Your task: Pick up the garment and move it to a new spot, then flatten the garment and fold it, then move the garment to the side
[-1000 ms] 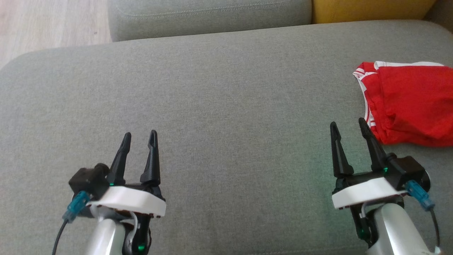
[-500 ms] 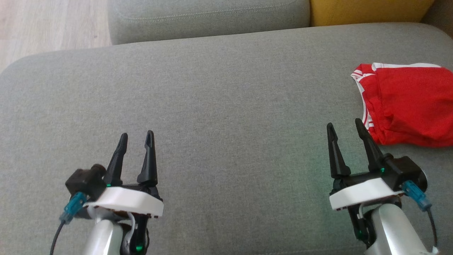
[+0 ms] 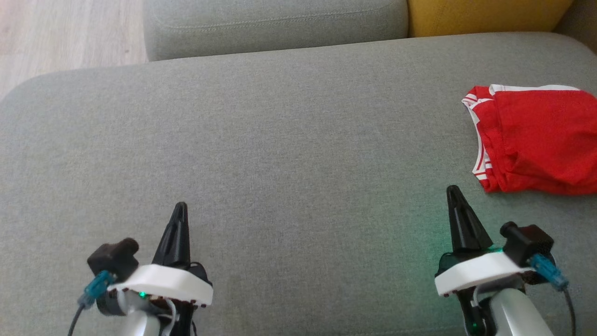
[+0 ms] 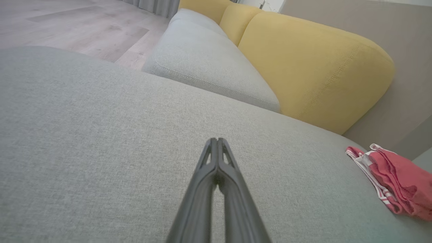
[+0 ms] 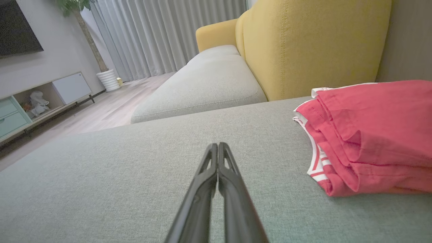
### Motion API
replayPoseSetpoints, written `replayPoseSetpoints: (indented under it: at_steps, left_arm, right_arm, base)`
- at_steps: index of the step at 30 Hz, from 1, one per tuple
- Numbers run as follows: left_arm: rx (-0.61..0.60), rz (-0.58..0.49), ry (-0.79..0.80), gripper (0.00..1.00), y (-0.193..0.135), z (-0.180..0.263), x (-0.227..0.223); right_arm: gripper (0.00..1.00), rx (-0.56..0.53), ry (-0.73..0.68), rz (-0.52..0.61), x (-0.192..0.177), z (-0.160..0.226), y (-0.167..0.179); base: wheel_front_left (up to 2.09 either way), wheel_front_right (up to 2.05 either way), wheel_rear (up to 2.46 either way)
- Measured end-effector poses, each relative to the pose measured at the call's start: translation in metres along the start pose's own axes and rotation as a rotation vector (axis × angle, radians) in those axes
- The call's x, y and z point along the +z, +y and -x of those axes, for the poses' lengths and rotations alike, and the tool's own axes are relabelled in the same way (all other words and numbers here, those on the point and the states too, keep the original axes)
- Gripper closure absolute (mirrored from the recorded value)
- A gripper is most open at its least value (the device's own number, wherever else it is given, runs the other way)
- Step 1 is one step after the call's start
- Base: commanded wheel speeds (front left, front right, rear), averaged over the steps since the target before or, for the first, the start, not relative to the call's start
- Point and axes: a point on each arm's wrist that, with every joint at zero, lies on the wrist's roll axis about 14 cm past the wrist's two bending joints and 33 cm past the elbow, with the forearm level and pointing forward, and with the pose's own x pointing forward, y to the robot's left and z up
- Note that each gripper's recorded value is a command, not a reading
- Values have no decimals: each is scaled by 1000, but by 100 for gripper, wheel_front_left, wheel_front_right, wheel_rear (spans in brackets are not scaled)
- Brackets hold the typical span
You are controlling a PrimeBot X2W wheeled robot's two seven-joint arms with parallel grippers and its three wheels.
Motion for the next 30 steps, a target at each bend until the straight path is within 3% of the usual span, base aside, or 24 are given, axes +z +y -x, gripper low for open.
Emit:
replayPoseSetpoints:
  at_steps: [30]
  left_arm:
    - [69,294,31,100,18,3,0]
  right_arm:
    - [100,-91,-14,-345,7,1,-19]
  base:
    - [0,0,0]
